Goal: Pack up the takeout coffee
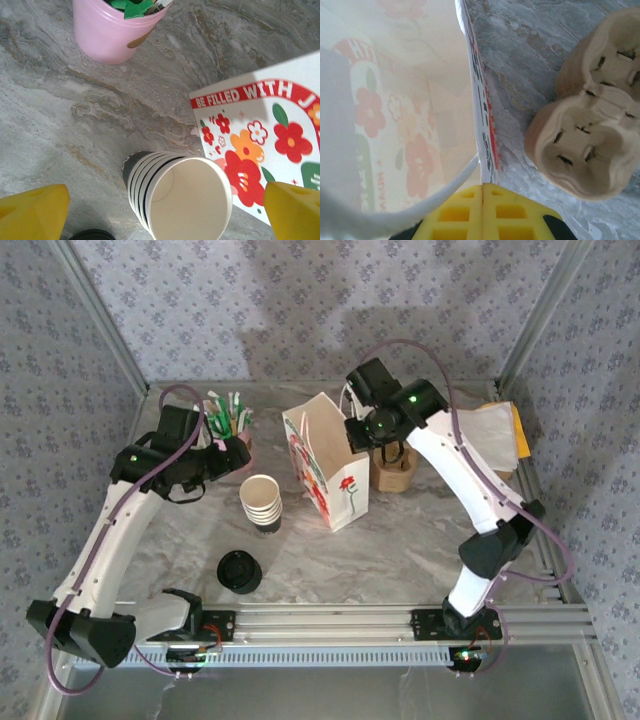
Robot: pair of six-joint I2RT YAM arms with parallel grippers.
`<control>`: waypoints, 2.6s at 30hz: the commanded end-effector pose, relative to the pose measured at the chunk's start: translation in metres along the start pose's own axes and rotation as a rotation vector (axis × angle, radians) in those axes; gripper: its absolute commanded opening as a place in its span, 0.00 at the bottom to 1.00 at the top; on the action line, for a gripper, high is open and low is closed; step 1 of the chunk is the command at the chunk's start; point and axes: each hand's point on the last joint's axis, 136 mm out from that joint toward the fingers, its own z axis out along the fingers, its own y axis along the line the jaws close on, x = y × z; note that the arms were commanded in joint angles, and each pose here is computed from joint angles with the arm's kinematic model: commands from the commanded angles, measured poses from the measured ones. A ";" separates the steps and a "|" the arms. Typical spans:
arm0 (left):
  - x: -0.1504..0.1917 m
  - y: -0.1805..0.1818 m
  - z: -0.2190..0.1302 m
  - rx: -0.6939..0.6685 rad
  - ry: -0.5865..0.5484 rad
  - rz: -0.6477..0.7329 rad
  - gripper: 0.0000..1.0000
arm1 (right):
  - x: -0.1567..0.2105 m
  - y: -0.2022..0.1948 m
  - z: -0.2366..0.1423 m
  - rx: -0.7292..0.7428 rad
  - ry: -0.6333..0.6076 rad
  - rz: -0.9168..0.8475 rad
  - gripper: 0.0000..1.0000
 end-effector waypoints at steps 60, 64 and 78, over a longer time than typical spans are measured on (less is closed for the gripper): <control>0.026 0.079 -0.096 -0.204 -0.212 -0.155 0.93 | 0.030 0.206 0.030 -0.127 0.095 -0.091 0.57; 0.030 0.075 -0.085 -0.182 -0.186 -0.143 0.93 | 0.035 0.203 0.055 -0.076 0.133 -0.088 0.57; 0.034 0.066 -0.071 -0.124 -0.156 -0.098 0.97 | 0.032 0.186 0.108 -0.006 0.172 -0.021 0.47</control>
